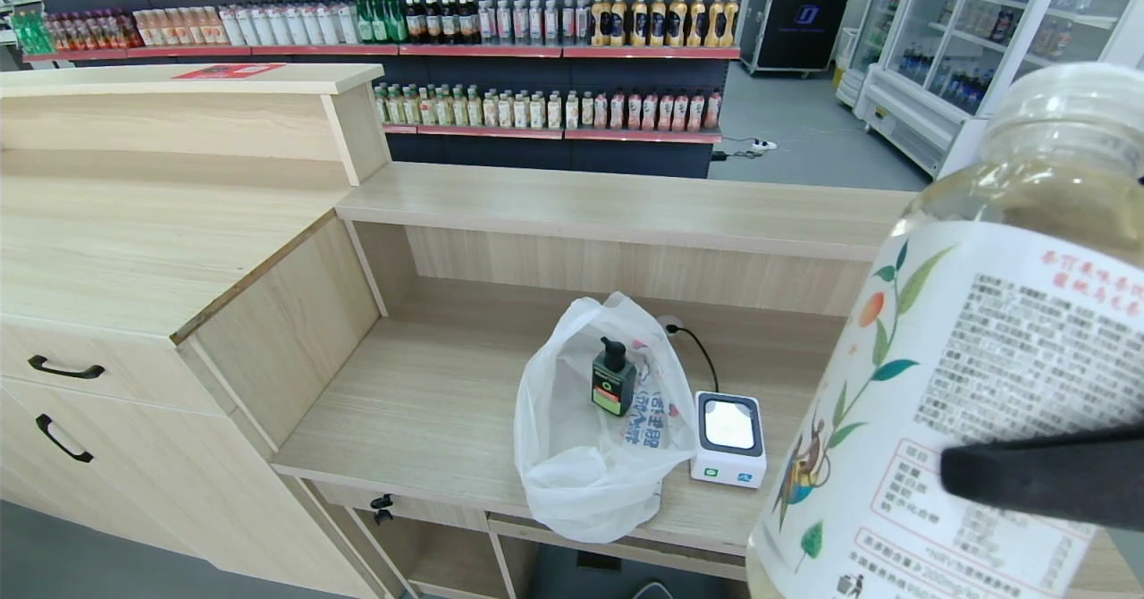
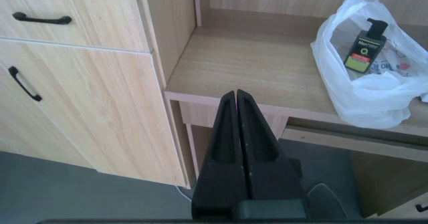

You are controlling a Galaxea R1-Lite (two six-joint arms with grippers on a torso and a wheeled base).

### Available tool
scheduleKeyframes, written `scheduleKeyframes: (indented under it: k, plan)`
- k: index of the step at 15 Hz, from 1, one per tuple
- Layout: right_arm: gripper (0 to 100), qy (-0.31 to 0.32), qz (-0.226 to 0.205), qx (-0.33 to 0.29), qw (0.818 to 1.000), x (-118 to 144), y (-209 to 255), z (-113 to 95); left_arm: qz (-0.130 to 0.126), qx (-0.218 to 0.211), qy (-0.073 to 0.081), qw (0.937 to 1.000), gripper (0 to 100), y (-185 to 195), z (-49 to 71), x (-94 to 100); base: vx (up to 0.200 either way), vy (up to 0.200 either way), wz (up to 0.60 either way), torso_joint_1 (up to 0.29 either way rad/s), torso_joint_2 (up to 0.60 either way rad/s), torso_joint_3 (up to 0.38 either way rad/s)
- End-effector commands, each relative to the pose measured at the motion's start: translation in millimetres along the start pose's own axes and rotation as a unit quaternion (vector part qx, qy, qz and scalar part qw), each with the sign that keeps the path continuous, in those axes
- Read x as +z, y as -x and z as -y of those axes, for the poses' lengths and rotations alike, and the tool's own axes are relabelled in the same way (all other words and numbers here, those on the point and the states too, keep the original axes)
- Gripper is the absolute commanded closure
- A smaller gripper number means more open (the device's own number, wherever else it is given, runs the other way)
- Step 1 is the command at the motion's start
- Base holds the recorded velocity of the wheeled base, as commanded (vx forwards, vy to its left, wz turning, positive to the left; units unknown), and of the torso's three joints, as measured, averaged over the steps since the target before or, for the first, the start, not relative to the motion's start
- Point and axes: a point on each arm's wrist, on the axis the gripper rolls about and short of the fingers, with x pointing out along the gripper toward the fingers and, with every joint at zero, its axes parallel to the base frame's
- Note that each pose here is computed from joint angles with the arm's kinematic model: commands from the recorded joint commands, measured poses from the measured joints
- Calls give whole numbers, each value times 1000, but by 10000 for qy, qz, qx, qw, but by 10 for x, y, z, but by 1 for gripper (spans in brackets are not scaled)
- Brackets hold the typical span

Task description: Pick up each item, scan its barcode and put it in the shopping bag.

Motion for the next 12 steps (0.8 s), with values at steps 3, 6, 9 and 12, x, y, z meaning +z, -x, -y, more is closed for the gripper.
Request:
scheduleKeyframes:
  k: [3, 6, 9, 12]
  plan:
    - [100, -63, -48, -96, 9999, -7, -53, 51, 2, 1, 0, 10000, 100, 0, 0, 0, 0, 0, 0, 0, 0, 0]
    - [100, -103, -67, -271, 9996, -28, -92, 99, 2, 1, 0, 10000, 100, 0, 0, 0, 0, 0, 0, 0, 0, 0]
    - [100, -126, -35, -524, 9985, -26, -158, 171, 2, 1, 0, 10000, 100, 0, 0, 0, 0, 0, 0, 0, 0, 0]
    - [100, -40, -25, -608, 9981, -15, -218, 230, 2, 1, 0, 10000, 100, 0, 0, 0, 0, 0, 0, 0, 0, 0]
